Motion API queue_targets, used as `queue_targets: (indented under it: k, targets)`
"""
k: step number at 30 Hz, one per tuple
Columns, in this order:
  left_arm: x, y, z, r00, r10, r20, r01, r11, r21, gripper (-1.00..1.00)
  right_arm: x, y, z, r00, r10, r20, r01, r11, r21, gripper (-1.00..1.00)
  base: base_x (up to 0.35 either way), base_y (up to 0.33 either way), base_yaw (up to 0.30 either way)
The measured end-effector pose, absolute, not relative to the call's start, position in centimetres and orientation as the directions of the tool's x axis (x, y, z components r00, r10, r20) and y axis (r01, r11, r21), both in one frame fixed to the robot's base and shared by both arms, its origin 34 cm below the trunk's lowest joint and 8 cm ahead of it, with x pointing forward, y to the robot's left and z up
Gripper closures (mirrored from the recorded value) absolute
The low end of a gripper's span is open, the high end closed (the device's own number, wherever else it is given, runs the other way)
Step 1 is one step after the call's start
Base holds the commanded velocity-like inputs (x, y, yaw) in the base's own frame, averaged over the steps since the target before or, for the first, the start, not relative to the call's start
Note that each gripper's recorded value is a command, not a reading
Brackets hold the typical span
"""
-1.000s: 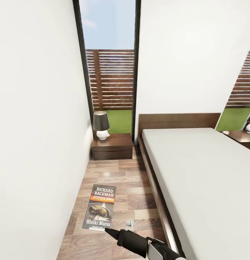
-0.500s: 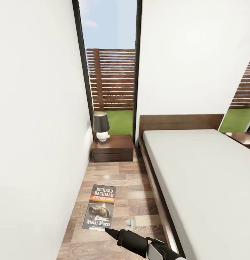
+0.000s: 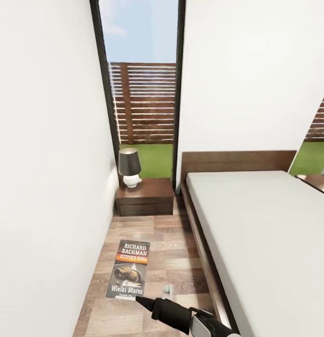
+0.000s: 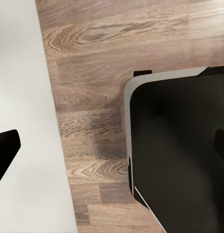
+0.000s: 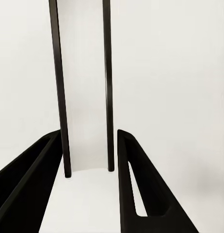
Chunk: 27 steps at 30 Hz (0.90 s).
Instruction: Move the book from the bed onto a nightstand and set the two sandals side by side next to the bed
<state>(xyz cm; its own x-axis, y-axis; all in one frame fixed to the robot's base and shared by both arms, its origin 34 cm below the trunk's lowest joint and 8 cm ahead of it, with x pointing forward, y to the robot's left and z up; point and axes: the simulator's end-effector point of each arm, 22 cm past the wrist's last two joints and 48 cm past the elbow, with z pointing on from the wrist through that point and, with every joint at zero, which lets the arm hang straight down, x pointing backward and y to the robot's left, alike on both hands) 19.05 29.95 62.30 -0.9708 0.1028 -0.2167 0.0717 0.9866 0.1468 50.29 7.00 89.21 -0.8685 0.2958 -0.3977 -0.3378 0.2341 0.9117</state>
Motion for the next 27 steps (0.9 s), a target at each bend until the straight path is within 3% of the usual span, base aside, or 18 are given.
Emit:
queue_targets:
  k: [27]
  targets:
    - [19.05, 30.01, 62.31, -0.971, 0.101, -0.217, 0.070, 0.987, 0.148, -1.00, 50.29, 6.98, 89.17, -0.869, 0.296, -0.397, -0.337, 0.235, 0.912, 1.00, 0.323, 0.100, 0.000]
